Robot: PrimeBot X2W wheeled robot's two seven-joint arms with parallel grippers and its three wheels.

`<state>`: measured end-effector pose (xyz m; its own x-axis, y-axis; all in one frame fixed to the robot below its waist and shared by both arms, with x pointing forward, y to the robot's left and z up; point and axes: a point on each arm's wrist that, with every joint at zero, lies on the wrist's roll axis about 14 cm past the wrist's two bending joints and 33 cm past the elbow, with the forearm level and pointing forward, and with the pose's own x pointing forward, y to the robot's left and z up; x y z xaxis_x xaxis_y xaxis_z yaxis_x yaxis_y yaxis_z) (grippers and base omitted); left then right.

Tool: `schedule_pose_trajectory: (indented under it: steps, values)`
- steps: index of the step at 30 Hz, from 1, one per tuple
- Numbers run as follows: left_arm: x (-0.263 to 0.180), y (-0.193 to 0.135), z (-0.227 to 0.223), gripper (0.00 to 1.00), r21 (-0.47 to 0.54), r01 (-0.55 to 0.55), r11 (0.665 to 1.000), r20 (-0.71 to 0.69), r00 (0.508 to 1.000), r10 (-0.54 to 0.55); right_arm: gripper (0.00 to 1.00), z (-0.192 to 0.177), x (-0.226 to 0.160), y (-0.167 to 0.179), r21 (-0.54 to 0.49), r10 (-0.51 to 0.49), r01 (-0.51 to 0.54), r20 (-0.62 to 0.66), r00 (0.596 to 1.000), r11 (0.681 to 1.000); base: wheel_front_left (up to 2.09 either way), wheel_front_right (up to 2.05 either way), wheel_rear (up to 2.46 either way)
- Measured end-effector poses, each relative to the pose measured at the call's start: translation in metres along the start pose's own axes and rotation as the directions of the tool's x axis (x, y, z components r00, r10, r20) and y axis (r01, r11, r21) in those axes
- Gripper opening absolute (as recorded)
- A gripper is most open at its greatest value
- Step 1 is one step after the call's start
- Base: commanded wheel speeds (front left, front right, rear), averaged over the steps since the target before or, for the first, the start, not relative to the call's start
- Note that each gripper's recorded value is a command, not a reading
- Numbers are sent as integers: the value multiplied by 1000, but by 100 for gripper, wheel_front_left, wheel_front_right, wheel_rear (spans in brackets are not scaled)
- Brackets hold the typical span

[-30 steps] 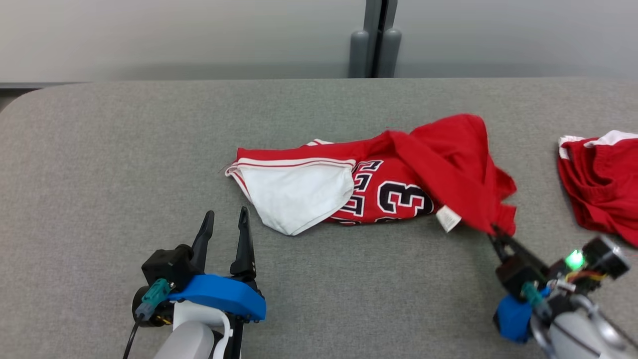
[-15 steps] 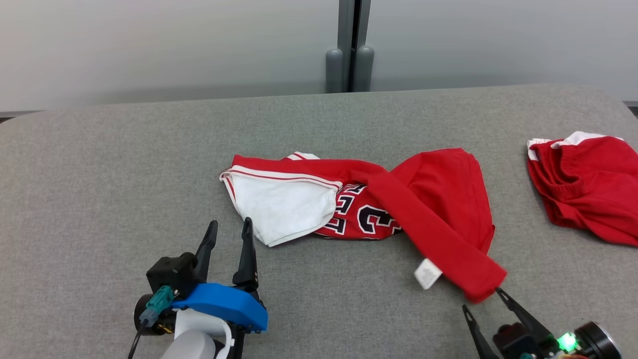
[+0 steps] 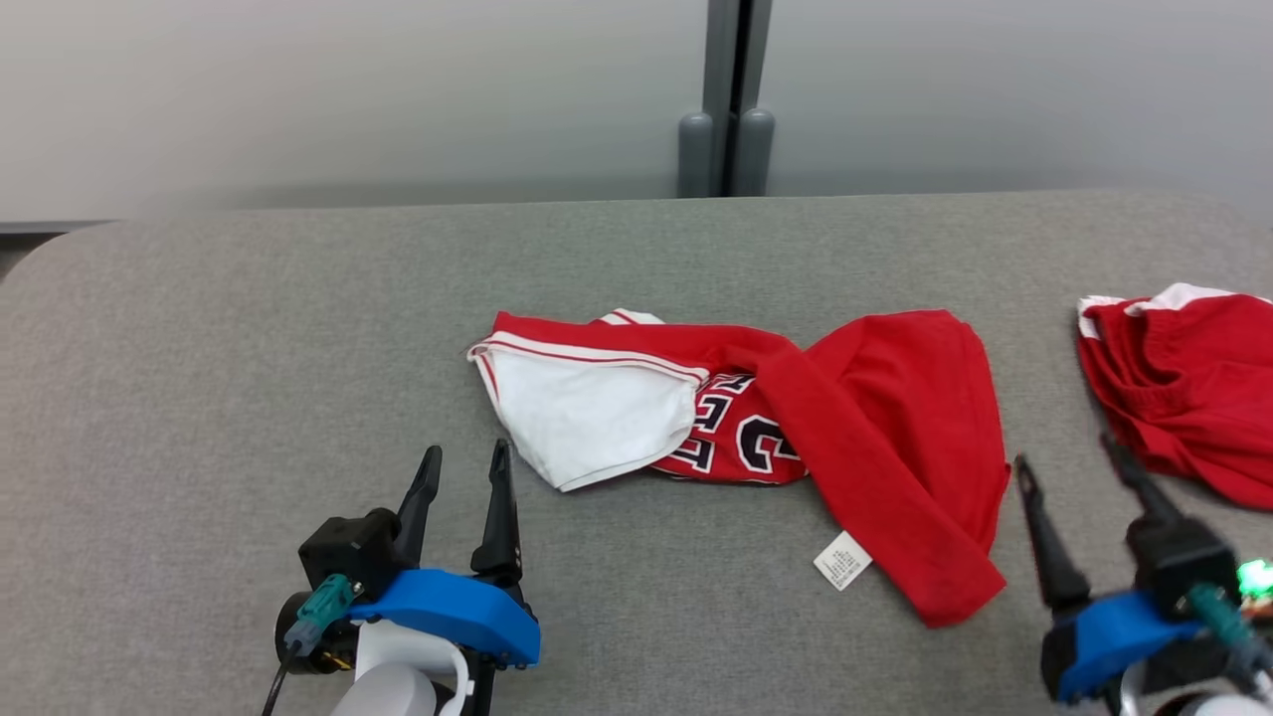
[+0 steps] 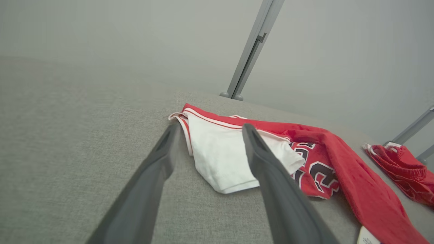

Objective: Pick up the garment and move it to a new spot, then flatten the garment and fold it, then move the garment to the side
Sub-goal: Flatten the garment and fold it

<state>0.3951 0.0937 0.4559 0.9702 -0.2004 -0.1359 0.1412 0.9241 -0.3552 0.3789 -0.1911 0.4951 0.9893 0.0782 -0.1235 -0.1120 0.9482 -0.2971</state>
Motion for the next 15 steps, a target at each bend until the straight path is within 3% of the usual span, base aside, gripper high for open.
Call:
schedule_pose_trajectory:
  steps: [7,15]
  values:
    - [-1,18,3,100,-5,-52,999,9,999,53,100,-16,46,-19,76,-9,16,-89,996,997,0,0,0]
    - [-8,49,2,100,-10,-145,989,10,989,145,100,-92,72,-5,129,69,-26,-344,936,991,0,0,0]
